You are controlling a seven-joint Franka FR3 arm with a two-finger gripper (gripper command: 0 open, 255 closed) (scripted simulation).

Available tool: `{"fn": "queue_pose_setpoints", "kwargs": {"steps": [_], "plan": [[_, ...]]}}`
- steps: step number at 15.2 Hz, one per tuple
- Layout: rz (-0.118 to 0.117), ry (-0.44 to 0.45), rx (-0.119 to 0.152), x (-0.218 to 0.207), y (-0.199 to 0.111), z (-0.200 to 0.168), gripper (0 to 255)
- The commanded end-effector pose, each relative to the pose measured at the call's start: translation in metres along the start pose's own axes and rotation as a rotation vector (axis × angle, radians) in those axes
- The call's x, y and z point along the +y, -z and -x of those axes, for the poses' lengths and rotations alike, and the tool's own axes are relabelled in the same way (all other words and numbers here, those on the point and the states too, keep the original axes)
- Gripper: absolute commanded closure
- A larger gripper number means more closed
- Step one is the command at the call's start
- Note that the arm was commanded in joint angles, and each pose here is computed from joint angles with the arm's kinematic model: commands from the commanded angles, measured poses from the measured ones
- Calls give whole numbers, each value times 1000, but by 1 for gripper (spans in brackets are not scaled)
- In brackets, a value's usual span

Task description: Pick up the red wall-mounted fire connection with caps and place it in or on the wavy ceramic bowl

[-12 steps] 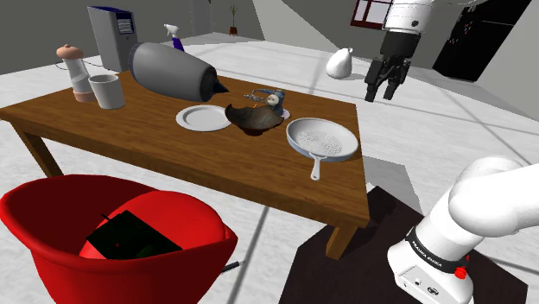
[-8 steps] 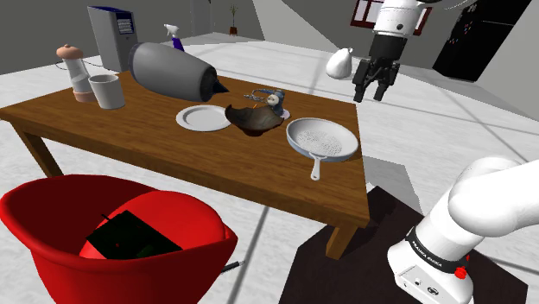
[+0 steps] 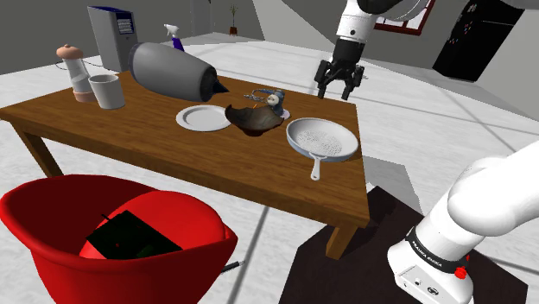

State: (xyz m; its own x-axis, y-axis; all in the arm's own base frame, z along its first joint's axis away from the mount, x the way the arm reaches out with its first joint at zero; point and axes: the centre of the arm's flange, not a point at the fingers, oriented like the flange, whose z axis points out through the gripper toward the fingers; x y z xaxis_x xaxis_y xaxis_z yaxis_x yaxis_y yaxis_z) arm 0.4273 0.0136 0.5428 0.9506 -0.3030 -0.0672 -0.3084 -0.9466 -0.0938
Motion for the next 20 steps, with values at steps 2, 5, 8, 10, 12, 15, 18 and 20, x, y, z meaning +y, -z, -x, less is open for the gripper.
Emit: {"fn": "queue_pose_setpoints", "kwargs": {"steps": [2,5,8,10,12,15,18,20], "plan": [[-12,-70,12,-11,-8,-37,0],[-24,-138,23,-21,-17,-72,0],[-35,-205,34,-29,-25,-107,0],[-43,-251,42,-33,-31,-131,0],[-50,-296,49,-36,-36,-156,0],[-62,-363,60,-39,-43,-192,0],[-73,-431,71,-39,-50,-229,0],[-81,-476,79,-37,-54,-253,0]]}}
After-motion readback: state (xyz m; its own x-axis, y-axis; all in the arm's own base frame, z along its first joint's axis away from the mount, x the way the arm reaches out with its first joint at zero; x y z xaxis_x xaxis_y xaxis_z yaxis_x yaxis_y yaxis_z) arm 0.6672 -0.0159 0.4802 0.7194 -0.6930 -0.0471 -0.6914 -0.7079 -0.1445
